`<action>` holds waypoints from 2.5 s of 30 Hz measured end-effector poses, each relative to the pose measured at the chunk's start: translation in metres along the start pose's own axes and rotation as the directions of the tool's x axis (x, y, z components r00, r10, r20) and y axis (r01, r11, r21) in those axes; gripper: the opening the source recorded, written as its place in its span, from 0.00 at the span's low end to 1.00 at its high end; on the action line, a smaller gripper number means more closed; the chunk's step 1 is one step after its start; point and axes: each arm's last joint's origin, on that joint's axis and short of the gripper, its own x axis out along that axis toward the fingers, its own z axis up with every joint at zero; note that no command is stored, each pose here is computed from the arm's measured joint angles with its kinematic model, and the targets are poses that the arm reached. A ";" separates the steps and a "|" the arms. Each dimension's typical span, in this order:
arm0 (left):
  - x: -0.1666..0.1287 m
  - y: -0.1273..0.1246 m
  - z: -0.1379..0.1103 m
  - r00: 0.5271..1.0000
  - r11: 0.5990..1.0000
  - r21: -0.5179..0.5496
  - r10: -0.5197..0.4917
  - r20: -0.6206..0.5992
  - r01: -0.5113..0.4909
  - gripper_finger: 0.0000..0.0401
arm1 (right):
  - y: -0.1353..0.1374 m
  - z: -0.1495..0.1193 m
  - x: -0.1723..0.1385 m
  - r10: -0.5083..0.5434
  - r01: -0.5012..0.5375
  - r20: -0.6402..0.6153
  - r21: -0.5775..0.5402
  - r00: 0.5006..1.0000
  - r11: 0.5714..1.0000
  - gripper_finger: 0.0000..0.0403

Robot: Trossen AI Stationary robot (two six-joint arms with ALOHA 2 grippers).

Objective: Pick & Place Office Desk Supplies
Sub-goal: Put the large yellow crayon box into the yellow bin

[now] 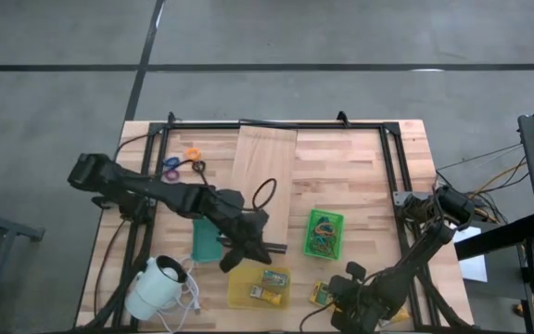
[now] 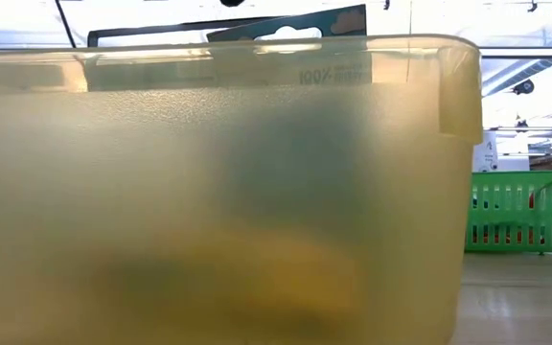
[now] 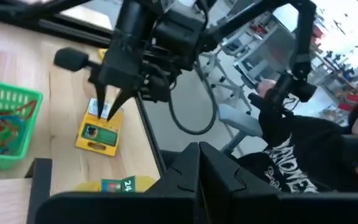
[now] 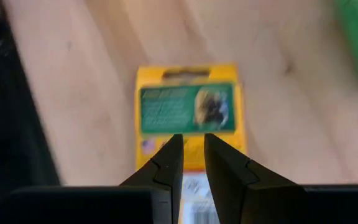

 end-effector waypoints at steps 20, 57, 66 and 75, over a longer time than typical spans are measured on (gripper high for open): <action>0.055 0.016 0.037 0.896 0.884 -0.169 0.410 -0.167 -0.436 0.01 | 0.017 -0.025 -0.023 0.063 -0.065 0.033 0.075 0.997 0.995 0.16; 0.154 -0.011 -0.015 0.870 0.766 0.491 0.492 -0.031 -0.415 0.00 | 0.014 -0.050 -0.027 0.052 -0.054 0.016 0.175 0.999 0.983 0.16; 0.156 -0.045 -0.010 0.872 0.733 0.487 0.465 0.149 -0.475 0.00 | 0.006 -0.064 -0.019 0.023 -0.023 0.002 0.053 1.000 0.998 0.16; 0.164 -0.081 -0.031 0.859 0.787 0.343 0.470 0.206 -0.513 0.00 | 0.003 -0.078 -0.002 -0.031 0.030 -0.007 -0.043 0.999 0.999 0.16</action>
